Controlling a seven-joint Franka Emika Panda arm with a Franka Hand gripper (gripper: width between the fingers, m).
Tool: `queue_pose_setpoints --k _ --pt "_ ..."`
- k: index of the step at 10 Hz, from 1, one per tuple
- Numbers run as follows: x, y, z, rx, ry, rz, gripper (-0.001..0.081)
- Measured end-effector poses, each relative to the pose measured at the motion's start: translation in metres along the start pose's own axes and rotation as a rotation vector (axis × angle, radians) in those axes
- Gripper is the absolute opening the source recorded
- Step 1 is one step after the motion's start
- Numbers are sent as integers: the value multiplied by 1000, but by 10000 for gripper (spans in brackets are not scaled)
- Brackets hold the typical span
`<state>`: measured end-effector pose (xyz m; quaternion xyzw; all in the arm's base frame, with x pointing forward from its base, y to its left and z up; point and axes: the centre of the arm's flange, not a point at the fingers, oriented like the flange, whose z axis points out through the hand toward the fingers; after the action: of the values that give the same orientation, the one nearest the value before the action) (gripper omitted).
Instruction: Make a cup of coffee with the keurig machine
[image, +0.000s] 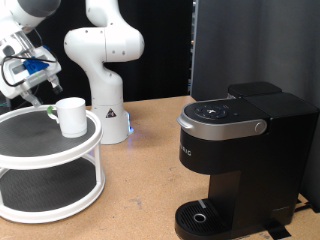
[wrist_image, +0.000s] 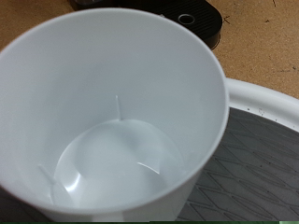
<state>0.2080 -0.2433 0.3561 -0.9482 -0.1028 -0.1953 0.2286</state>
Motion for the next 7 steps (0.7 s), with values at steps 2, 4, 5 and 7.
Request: queue_pose_setpoints --k 2,4,5,7 --pt "-2 5 7 -13 -6 10 805" --pt "-5 9 13 -22 -13 7 805" --pt "-5 11 16 -26 -17 3 805" --pt "-5 12 21 -24 -22 -10 805"
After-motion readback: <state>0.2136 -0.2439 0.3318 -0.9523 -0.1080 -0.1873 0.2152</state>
